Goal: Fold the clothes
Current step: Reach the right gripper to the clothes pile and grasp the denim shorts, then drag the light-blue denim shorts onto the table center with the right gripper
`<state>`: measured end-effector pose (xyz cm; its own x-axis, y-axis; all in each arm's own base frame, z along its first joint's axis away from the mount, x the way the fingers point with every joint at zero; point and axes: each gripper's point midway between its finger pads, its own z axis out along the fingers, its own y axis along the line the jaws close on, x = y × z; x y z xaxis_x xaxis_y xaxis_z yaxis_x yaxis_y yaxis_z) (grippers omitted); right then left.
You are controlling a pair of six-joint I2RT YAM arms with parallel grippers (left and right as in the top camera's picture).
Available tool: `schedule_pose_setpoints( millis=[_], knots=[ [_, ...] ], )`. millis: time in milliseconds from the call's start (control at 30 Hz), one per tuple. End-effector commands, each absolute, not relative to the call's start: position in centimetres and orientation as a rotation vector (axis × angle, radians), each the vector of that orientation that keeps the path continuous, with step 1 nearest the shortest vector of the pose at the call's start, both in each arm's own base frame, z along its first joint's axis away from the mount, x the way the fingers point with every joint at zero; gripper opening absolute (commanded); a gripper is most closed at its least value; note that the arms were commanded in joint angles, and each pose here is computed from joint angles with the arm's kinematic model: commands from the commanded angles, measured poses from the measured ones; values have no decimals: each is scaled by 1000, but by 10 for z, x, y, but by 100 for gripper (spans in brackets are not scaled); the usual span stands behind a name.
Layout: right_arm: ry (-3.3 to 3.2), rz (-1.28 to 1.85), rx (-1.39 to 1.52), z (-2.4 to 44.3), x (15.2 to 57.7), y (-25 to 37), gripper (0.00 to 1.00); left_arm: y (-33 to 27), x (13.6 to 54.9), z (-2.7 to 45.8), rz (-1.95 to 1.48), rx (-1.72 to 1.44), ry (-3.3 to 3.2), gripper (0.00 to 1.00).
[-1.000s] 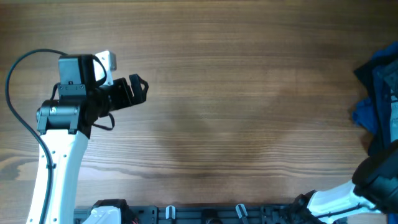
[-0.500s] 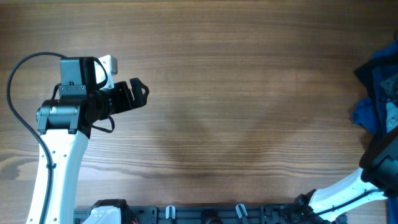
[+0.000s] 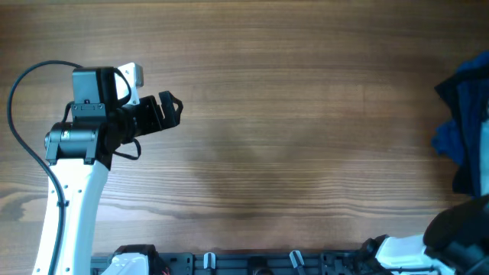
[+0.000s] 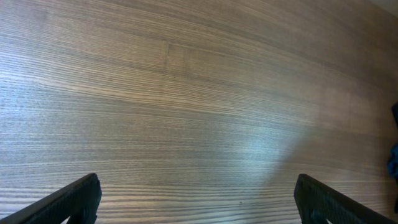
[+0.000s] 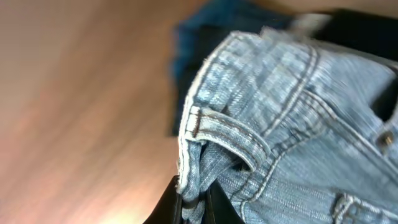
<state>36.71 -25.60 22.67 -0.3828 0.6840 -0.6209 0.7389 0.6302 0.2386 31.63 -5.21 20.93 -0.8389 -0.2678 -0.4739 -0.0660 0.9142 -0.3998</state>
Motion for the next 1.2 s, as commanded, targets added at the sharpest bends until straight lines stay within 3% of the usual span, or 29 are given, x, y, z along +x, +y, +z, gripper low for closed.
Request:
schedule_pose_setpoints(
  millis=[0, 200, 367, 400, 433, 533, 733, 833, 900, 933, 1033, 1167],
  knots=[
    [2131, 260, 684, 299, 412, -129, 4, -56, 319, 219, -526, -221, 2510, 100],
    [2354, 527, 269, 271, 429, 68, 4, -45, 322, 249, -503, -237, 2422, 100],
    [2488, 700, -88, 220, 410, 230, 4, -9, 322, 281, -443, -336, 2307, 100],
    [2509, 725, -167, 210, 399, 258, 7, -2, 321, 284, -431, -358, 2290, 100],
    [2522, 737, -232, 203, 389, 278, 22, 4, 319, 286, -421, -374, 2279, 100],
    [2491, 720, -476, 194, 359, 327, 42, 9, 316, 284, -414, -402, 2287, 100],
    [2478, 432, -193, 205, 402, 245, 45, 2, 310, 273, -444, -409, 2348, 98],
    [2556, 398, -20, 191, 420, 183, 48, -13, 310, 264, -471, -365, 2398, 85],
    [2615, 467, -60, 177, 420, 171, 48, -29, 314, 253, -496, -314, 2448, 75],
    [2638, 488, -89, 170, 419, 170, 53, -36, 315, 248, -507, -293, 2471, 74],
    [2665, 565, -314, 146, 416, 186, 72, -56, 323, 224, -522, -229, 2563, 88],
    [2776, 468, -250, 109, 416, 173, 68, -73, 341, 193, -597, -203, 2643, 95]
  ],
)
